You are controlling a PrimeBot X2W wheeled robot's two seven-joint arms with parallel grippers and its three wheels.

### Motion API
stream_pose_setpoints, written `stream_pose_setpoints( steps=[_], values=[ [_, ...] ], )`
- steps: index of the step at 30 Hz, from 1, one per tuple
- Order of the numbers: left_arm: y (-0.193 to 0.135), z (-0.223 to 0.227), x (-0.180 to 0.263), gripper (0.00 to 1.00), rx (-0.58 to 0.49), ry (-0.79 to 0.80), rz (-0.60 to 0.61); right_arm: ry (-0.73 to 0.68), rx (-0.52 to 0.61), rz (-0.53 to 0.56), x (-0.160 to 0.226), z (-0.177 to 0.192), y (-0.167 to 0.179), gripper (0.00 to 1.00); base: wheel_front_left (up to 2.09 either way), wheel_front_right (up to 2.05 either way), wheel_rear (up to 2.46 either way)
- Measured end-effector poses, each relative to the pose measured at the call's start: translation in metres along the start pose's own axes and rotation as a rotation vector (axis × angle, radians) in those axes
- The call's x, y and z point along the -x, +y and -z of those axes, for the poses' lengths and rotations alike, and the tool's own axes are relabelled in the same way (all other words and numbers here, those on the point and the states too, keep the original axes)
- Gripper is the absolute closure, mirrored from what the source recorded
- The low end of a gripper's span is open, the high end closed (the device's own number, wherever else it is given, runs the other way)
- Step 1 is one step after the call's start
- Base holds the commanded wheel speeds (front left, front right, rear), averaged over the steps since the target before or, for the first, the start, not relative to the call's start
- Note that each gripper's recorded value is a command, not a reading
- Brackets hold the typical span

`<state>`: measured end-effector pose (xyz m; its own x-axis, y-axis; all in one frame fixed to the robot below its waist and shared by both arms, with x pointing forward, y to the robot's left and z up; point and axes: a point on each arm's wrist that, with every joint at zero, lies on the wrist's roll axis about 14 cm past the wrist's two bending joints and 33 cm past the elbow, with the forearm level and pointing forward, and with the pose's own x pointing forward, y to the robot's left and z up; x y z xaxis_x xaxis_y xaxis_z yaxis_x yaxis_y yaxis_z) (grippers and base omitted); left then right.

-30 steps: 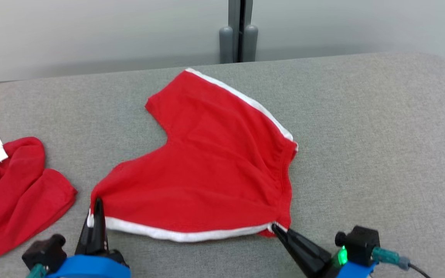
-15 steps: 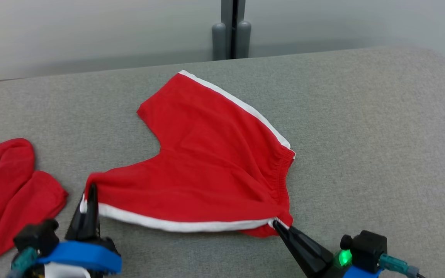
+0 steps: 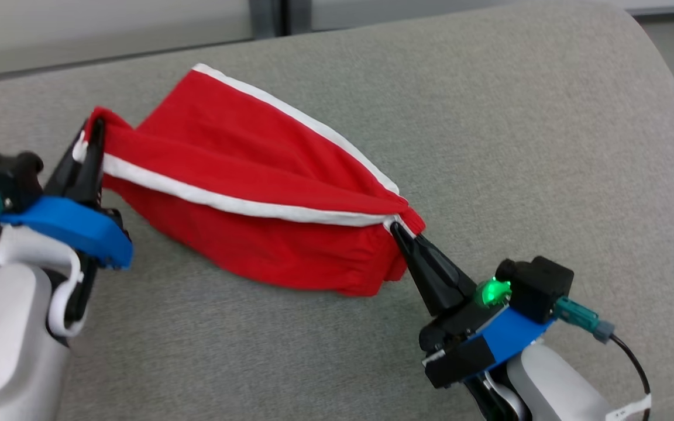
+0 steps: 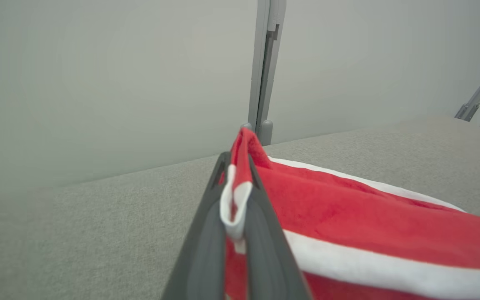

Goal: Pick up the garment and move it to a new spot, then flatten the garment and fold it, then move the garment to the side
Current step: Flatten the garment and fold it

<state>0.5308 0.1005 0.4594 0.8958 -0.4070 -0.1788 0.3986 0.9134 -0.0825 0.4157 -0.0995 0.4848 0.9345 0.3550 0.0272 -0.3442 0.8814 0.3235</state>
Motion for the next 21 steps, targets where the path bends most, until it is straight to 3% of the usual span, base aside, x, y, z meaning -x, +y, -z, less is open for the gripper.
stream_pose_setpoints(
  steps=[15,16,17,18,21],
  values=[
    [-0.011,0.039,-0.101,1.00,-0.076,0.151,0.104,0.051,0.020,0.161,-0.020,0.021,-0.052,1.00,0.00,0.00,0.00],
    [-0.010,0.042,-0.105,1.00,-0.075,0.158,0.104,0.056,0.022,0.162,-0.021,0.022,-0.054,0.85,0.00,0.00,0.00],
    [-0.010,0.044,-0.108,0.33,-0.071,0.158,0.102,0.057,0.023,0.162,-0.022,0.022,-0.055,0.12,0.00,0.00,0.00],
    [-0.010,0.045,-0.111,0.00,-0.070,0.156,0.103,0.056,0.018,0.159,-0.023,0.022,-0.054,0.00,0.00,0.00,0.00],
    [-0.010,0.042,-0.120,0.00,-0.070,0.126,0.099,0.050,0.025,0.154,-0.024,0.019,-0.053,0.00,0.00,0.00,0.00]
  ],
)
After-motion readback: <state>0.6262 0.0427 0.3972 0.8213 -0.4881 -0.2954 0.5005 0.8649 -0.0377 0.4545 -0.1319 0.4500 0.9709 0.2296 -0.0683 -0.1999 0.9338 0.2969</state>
